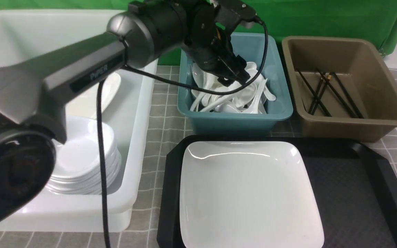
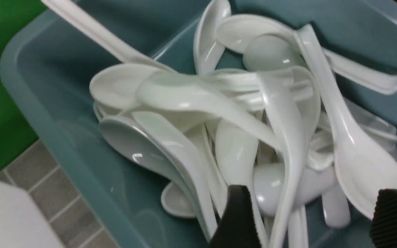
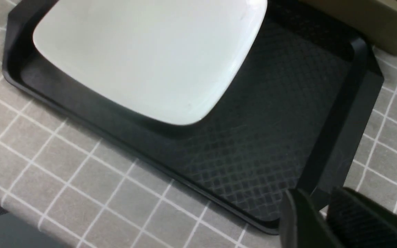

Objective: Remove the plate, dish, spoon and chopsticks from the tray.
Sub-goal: Use the left arm to put the soup spoon into the small storage box in the middle, then use the left arm to grab a plate from the dinner plate

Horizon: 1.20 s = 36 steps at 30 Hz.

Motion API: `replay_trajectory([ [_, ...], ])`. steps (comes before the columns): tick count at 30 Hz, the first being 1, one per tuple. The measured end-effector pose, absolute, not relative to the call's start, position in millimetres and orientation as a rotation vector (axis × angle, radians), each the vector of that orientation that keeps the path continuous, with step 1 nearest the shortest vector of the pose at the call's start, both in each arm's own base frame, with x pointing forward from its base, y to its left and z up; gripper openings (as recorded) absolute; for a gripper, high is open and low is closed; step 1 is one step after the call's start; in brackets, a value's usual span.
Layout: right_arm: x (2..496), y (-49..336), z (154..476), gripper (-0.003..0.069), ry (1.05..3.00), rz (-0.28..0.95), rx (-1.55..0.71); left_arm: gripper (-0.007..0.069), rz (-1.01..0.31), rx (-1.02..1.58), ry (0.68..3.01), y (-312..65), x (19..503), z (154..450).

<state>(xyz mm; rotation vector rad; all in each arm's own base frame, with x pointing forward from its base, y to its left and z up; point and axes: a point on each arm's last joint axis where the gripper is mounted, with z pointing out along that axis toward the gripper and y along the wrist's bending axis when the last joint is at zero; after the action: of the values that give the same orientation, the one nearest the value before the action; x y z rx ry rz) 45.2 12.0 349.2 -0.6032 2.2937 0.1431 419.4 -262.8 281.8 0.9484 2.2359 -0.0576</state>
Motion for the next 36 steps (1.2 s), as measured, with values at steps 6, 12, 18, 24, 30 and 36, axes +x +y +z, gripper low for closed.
replay_trajectory([
  [6,45,12,349,0.0165,2.295,0.146,-0.603,0.0175,-0.068,1.288,2.161,-258,347,342],
  [12,45,12,349,0.0165,2.294,0.147,-0.601,0.0012,-0.106,1.745,1.948,-246,260,339],
  [18,46,14,351,0.0165,2.265,0.169,-0.6,0.0052,-0.083,2.049,1.786,-231,203,276],
  [24,49,22,358,0.0165,2.169,0.265,-0.607,0.0204,-0.058,2.164,1.726,-227,183,232],
  [30,47,39,369,0.0165,2.017,0.48,-0.662,0.0377,-0.04,2.143,1.722,-223,187,230],
  [36,45,43,371,0.0165,2.0,0.547,-0.663,0.0418,-0.011,2.235,1.653,-224,190,214],
])
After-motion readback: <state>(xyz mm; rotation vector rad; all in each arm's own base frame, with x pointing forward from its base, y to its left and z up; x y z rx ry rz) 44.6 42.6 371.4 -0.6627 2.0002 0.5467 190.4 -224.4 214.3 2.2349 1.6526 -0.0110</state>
